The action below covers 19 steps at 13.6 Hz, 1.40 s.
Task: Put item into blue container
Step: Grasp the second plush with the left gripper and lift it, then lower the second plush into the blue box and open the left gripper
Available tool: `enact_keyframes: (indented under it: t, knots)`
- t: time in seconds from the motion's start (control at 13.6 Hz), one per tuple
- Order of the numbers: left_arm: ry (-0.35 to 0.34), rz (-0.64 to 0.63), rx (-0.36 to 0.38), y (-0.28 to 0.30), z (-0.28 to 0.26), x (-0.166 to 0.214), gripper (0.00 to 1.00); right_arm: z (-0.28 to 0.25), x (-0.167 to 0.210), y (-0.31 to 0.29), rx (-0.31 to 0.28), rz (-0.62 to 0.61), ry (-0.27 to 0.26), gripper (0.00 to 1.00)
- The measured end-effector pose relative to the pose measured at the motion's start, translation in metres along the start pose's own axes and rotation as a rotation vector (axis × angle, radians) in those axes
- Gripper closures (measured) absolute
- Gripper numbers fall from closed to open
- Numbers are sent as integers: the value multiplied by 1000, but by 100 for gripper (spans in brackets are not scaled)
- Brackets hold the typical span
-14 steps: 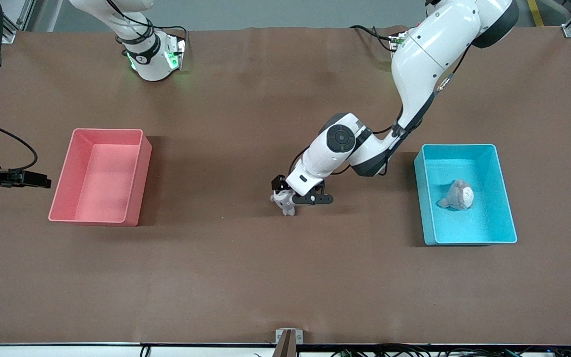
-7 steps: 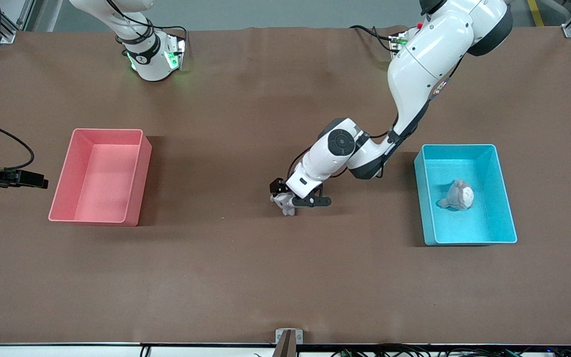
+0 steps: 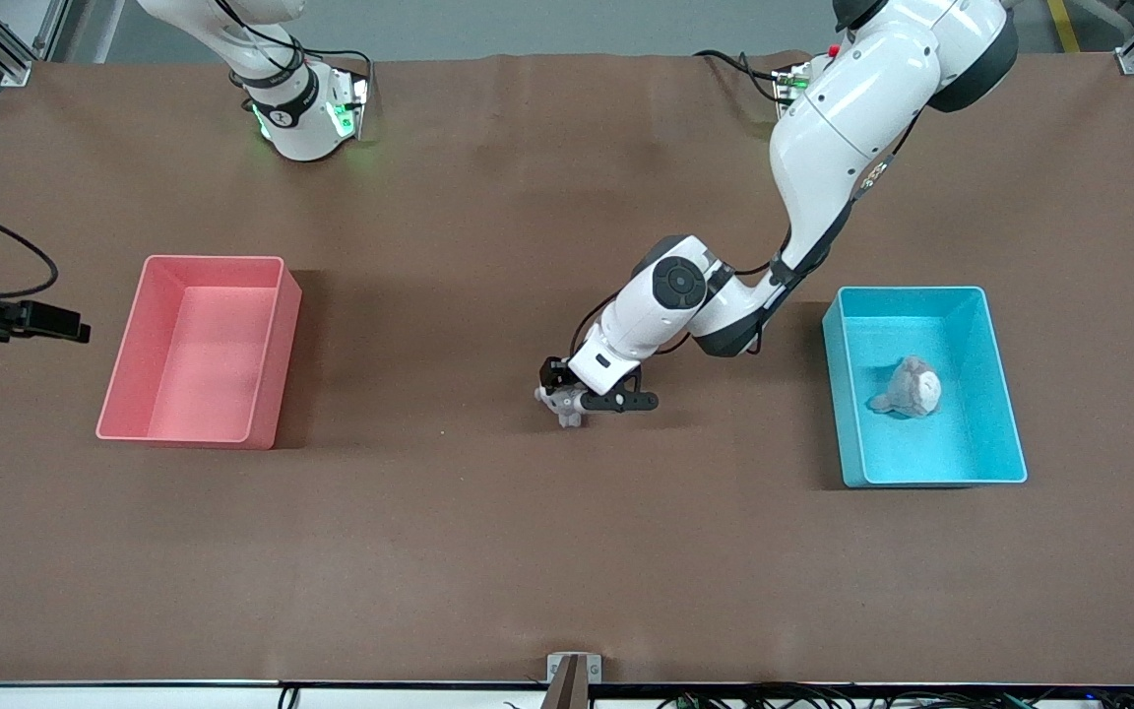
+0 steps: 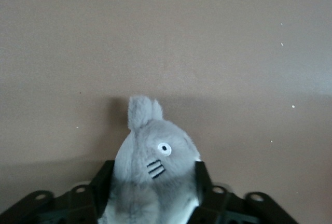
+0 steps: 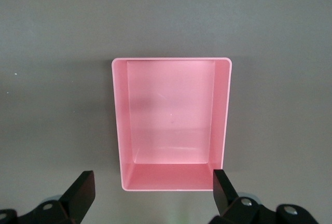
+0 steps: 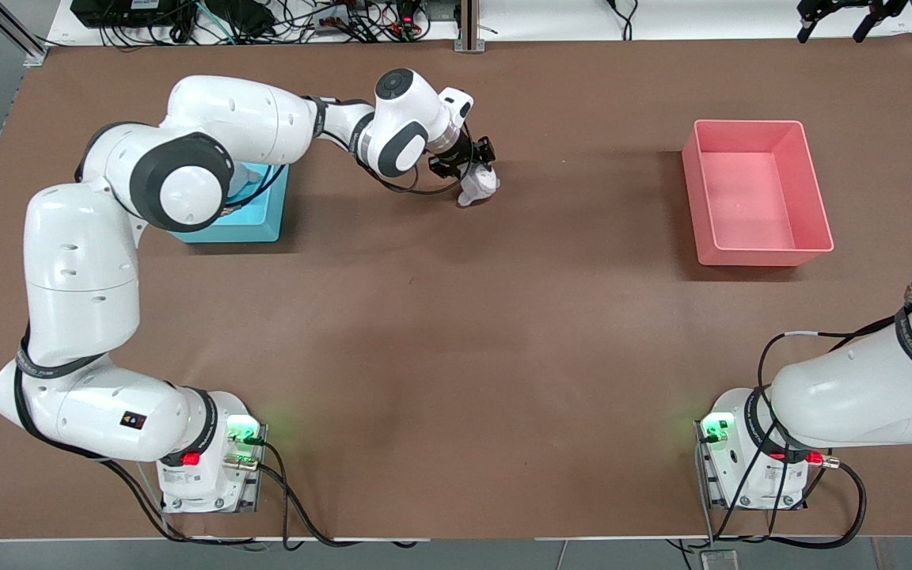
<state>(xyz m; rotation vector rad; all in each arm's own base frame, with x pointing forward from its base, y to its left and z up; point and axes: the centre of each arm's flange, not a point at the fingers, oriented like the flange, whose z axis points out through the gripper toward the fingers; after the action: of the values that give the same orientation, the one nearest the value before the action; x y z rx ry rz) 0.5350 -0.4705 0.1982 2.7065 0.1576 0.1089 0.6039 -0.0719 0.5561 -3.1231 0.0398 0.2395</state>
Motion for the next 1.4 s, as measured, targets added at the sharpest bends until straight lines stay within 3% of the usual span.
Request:
enact_keyframes:
  t: [0.07,0.15,0.37,0.52,0.81,1.11,1.4]
  knots:
    - [0,0,0,0,0,0,49,-5,-10,0,3,0,9,0]
    - [1,0,0,0,0,0,49,-11,-20,-1,6,-2,19,0]
    - [1,-4,0,0,0,0,70,-30,-49,-11,11,-21,52,0]
    - [3,-5,-1,0,-1,1,74,-39,-63,-12,10,-25,70,0]
    - [-3,-11,39,-3,-19,14,76,-46,-81,-8,-9,-21,85,0]
    - [38,-25,124,-8,-104,50,77,-55,-89,-5,-20,-16,105,0]
    - [38,-31,275,-56,-190,64,76,-56,-89,-6,-21,-20,113,0]
